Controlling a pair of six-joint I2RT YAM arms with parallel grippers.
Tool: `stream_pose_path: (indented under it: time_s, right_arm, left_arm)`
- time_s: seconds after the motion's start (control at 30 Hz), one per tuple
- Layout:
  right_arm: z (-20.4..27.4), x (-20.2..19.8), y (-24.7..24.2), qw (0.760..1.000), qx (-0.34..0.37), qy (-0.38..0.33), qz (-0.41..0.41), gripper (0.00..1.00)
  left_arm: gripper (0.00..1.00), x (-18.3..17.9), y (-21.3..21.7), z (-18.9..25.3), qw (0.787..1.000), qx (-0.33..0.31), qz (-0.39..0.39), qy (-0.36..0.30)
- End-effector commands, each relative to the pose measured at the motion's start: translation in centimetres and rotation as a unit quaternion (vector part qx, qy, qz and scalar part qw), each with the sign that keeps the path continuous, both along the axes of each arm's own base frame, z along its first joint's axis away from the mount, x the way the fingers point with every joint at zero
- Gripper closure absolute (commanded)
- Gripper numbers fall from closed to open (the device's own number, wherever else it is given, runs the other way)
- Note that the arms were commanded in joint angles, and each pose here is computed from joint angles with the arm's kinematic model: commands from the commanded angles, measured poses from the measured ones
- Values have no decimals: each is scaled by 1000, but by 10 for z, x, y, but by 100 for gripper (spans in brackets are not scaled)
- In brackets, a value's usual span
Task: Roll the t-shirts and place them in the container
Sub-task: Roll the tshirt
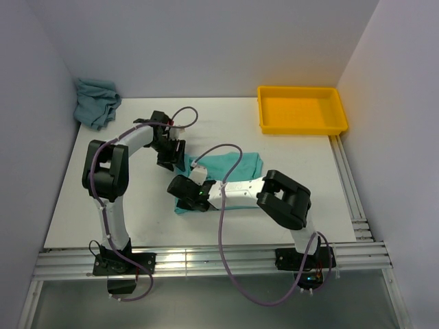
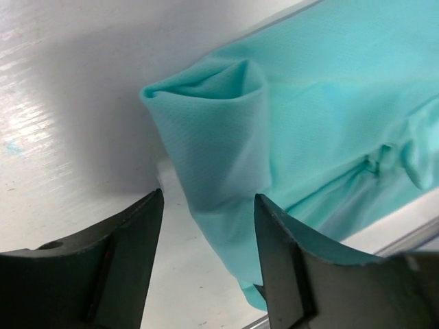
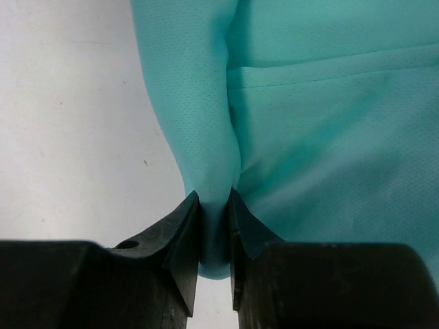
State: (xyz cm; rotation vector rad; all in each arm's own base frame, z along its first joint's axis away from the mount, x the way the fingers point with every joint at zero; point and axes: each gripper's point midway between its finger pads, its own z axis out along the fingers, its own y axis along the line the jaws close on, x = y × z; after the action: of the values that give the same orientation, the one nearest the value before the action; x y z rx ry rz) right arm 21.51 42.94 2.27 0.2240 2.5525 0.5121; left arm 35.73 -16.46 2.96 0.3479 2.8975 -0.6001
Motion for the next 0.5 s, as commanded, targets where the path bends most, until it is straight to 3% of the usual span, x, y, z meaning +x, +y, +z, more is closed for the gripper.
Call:
stream_pose_path:
  time_s: [0.0, 0.2, 0.47]
  right_arm:
    - [9, -3, 2, 998, 60, 9, 1, 75]
    - [18, 2, 6, 979, 201, 20, 1, 78]
    - [14, 2, -3, 942, 330, 57, 0, 80]
  left_arm:
    - [38, 11, -13, 30, 998, -47, -24, -24]
    - [35, 8, -14, 62, 990, -132, -51, -25]
    - [35, -12, 8, 39, 983, -179, -48, 15]
